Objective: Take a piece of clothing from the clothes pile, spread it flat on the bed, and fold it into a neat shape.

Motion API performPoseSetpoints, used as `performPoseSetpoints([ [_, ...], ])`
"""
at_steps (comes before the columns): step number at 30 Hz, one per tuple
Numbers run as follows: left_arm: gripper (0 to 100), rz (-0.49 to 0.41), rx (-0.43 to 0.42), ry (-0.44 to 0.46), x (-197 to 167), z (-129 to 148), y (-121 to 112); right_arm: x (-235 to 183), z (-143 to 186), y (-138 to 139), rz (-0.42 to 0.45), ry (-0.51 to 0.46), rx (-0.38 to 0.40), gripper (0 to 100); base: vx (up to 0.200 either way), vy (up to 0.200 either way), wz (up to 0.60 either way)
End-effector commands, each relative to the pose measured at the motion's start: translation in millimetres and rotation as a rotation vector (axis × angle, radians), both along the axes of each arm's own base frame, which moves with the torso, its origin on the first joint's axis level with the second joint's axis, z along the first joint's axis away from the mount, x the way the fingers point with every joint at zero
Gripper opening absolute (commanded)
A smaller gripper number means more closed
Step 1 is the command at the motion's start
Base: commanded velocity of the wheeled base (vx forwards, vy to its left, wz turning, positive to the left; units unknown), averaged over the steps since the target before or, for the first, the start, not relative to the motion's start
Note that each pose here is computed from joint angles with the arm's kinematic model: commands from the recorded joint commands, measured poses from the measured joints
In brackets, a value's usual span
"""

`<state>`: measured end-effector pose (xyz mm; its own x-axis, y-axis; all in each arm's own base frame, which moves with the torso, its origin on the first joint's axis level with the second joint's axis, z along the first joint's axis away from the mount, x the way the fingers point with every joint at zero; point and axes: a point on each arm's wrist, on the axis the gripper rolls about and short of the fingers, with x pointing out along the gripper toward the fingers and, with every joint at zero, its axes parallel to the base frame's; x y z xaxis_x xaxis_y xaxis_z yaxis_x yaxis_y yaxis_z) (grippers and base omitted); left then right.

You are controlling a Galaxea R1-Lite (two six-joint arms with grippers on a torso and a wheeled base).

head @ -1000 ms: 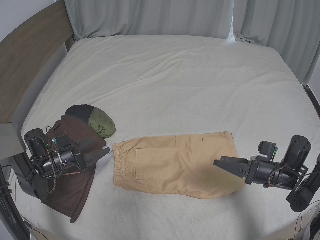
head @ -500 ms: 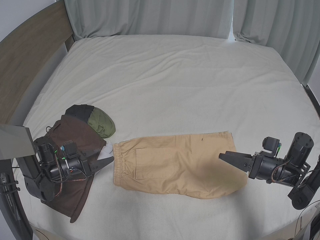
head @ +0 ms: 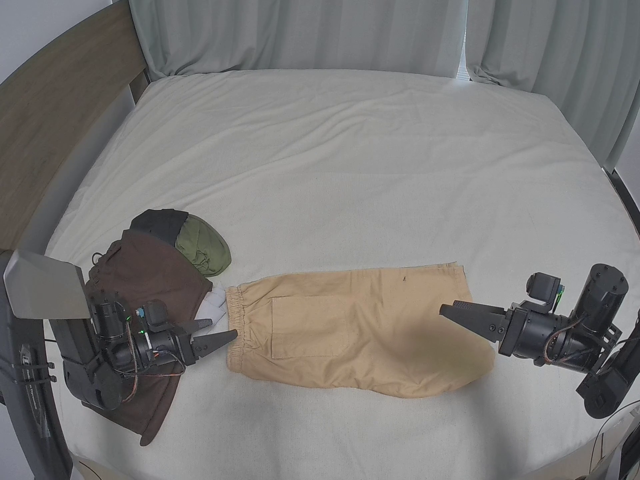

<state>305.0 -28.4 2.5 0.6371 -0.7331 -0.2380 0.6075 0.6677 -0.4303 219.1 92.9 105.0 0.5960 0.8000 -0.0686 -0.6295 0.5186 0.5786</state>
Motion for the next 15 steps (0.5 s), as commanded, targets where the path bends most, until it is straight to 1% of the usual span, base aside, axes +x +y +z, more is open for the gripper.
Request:
performPoseSetpoints([
  [1,100,0.006,0.003,0.039,2,-14,-1,0,1,0,0.001,-0.004,0.001,100,0.0,0.0,0.0],
  [3,100,0.018,0.006,0.042,3,-14,0,0,1,0,0.001,-0.004,0.001,100,0.0,0.0,0.0],
  [4,100,0.04,0.011,0.048,3,-15,-1,0,1,0,0.001,-0.005,0.002,100,0.0,0.0,0.0],
  [6,100,0.052,0.016,0.077,3,-24,-3,0,2,0,0.001,-0.008,0.003,100,0.0,0.0,0.0],
  [9,100,0.071,0.028,0.097,7,-35,-3,0,2,0,-0.001,-0.008,0.003,100,0.0,0.0,0.0],
  [11,100,0.076,0.03,0.112,6,-39,-4,0,2,0,-0.001,-0.009,0.003,100,0.0,0.0,0.0],
  [15,100,0.057,0.035,0.136,5,-48,-10,-1,4,-1,-0.002,-0.017,0.006,100,0.0,0.0,0.0],
])
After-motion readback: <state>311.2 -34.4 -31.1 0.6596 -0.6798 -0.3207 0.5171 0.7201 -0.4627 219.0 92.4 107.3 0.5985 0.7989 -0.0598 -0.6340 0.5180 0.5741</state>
